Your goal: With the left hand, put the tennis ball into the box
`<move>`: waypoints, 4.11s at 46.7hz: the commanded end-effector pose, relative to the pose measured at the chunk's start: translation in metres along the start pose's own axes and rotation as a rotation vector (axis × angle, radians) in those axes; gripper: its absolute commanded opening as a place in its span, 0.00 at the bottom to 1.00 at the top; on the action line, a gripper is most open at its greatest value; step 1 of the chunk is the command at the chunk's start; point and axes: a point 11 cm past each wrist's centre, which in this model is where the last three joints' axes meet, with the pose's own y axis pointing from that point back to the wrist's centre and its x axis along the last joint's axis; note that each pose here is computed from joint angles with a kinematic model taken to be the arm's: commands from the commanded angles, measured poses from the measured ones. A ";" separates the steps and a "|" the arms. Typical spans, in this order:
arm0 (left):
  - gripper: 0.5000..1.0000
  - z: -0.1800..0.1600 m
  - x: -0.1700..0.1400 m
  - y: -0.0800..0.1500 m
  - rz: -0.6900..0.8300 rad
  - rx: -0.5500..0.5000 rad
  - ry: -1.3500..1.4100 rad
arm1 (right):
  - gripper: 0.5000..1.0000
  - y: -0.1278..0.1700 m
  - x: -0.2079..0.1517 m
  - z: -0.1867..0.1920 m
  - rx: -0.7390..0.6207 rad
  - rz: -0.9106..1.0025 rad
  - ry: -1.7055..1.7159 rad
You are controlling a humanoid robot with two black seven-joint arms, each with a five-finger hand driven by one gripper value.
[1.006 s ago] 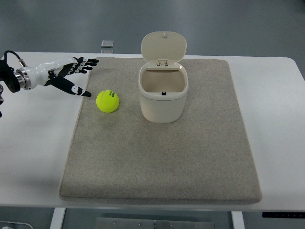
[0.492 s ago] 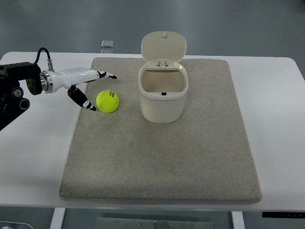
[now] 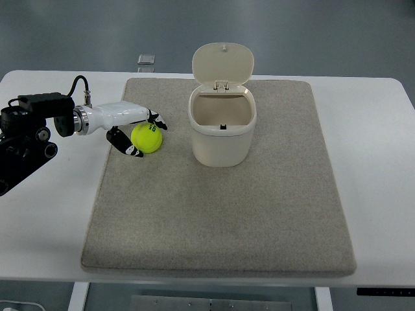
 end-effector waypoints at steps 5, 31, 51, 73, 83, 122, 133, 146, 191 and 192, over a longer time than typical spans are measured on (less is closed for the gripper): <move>0.25 -0.001 0.006 0.000 0.006 0.010 -0.037 | 0.88 0.000 0.000 0.000 0.000 0.000 0.000; 0.00 0.075 0.070 0.031 0.146 -0.183 -0.239 | 0.88 0.000 0.000 0.000 0.000 0.000 0.000; 0.00 0.128 0.117 0.048 0.234 -0.298 -0.492 | 0.88 0.000 0.000 0.000 0.000 0.000 0.000; 0.00 0.159 0.099 -0.005 0.253 -0.317 -0.629 | 0.88 0.000 0.000 0.000 0.000 0.001 0.000; 0.70 0.157 0.095 -0.007 0.269 -0.323 -0.607 | 0.88 0.000 0.000 0.000 0.000 0.000 0.000; 0.99 0.113 0.108 0.053 0.282 -0.418 -0.020 | 0.88 0.000 0.000 0.000 0.000 0.000 0.000; 0.99 0.074 0.121 0.064 0.343 -0.467 0.512 | 0.88 0.000 0.000 0.000 0.000 0.001 0.000; 0.99 0.022 0.110 0.054 0.415 -0.415 0.863 | 0.88 0.000 0.000 0.000 0.000 0.000 0.000; 0.99 -0.087 0.055 0.034 0.403 -0.408 1.724 | 0.88 0.000 0.000 0.000 0.000 0.000 0.000; 0.99 -0.087 0.054 0.034 0.401 -0.411 1.738 | 0.88 0.000 0.000 0.000 0.000 0.001 0.000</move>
